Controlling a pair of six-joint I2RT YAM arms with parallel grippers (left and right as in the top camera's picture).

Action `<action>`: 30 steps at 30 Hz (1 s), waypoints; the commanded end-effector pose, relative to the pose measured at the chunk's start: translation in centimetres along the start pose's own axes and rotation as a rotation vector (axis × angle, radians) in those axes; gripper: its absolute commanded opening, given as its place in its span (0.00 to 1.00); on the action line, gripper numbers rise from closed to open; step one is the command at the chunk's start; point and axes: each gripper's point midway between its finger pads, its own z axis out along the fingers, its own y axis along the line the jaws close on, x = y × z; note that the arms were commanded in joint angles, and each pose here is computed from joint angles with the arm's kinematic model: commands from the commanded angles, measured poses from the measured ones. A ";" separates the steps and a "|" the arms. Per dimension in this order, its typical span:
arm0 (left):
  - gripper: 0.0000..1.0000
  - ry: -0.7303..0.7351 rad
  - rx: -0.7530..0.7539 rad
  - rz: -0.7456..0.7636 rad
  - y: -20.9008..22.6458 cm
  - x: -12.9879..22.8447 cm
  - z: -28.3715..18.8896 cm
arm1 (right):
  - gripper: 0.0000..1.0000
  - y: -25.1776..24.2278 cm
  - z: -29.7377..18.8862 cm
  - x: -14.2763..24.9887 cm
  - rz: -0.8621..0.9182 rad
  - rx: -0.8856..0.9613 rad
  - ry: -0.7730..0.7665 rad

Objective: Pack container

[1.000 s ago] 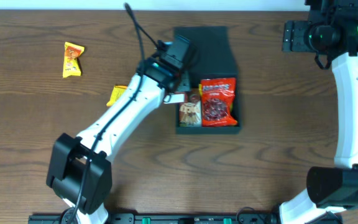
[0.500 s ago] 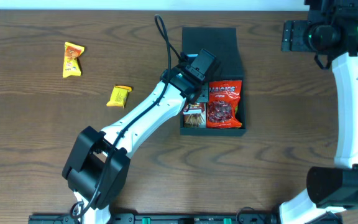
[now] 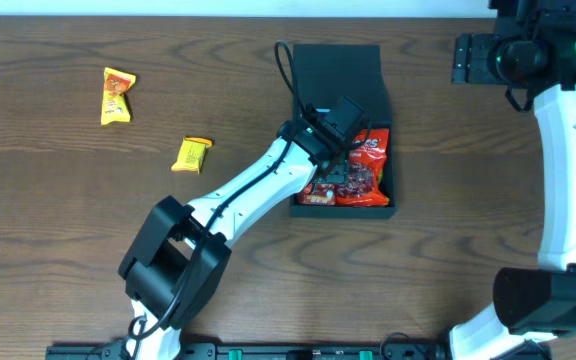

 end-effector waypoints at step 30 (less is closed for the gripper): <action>0.88 -0.244 -0.293 -0.418 23.1 -9.8 -11.0 | 0.02 7.4 12.8 19.5 -0.022 -0.247 0.471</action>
